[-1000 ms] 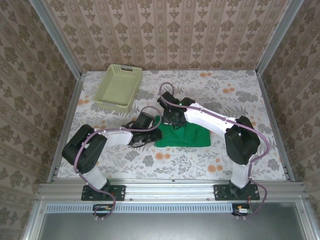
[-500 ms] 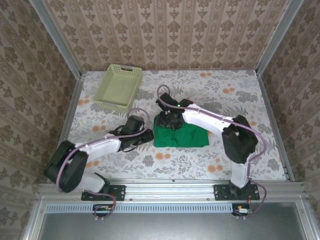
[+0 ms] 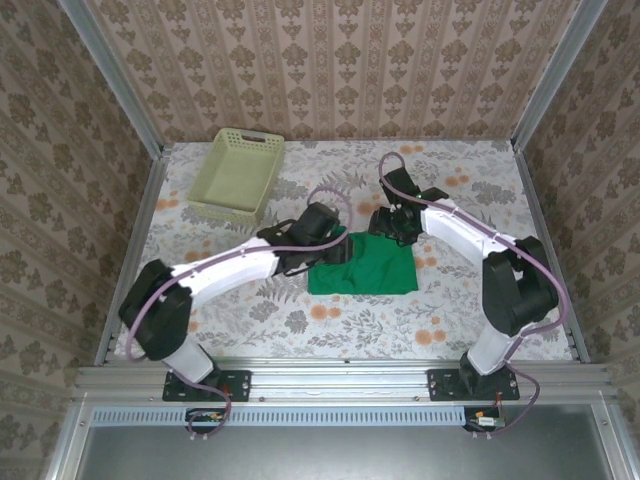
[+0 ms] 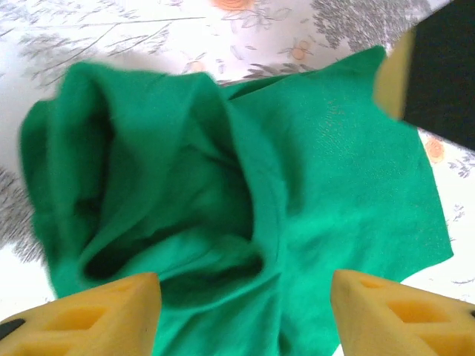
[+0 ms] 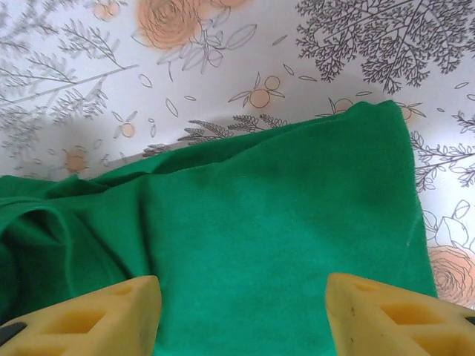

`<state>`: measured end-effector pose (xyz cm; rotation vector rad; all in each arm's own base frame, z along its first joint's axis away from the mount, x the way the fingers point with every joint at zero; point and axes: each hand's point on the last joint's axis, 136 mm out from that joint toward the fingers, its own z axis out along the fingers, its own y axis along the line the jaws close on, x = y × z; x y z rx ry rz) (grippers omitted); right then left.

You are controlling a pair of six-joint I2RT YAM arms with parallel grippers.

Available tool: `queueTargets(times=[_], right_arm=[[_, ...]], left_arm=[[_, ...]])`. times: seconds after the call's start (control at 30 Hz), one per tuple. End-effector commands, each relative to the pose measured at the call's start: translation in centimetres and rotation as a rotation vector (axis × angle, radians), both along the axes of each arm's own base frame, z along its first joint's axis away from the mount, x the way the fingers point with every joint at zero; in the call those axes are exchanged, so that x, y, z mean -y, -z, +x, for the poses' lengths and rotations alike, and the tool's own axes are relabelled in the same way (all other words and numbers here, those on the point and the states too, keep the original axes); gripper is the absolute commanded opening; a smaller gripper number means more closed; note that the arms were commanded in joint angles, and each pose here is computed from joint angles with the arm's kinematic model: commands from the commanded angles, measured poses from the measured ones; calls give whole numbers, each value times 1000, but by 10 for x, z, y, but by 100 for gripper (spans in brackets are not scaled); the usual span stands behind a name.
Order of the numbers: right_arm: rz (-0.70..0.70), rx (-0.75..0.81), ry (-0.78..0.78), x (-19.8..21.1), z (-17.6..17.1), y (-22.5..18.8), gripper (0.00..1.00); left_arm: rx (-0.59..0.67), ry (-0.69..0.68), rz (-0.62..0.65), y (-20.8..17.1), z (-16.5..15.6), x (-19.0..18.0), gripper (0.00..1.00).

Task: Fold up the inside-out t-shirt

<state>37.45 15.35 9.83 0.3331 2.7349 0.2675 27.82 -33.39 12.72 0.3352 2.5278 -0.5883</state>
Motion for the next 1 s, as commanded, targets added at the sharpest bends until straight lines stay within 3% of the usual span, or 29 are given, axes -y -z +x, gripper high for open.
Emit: queueTargets(times=[0.0, 0.1, 0.17, 0.47, 0.6, 0.73, 0.97], right_arm=[[8, 14, -43, -4, 9, 12, 61], [-2, -21, -48, -5, 10, 27, 61], [-39, -46, -27, 3, 9, 38, 61], [-104, -165, 147, 58, -27, 83, 50], [-128, -180, 213, 66, -65, 84, 40], [-167, -157, 233, 66, -107, 73, 38], [-56, -106, 202, 28, -159, 58, 37]], left_arm=[[-29, 34, 194, 26, -5, -4, 66], [-54, 23, 263, 47, -4, -6, 68], [-82, 3, 301, 61, -6, -14, 62], [-165, -159, 285, 97, -27, -80, 18], [-145, -215, 213, 94, -30, -101, 16], [-151, -221, 138, 91, -20, -105, 17], [-169, -153, 81, 96, 30, -87, 14]])
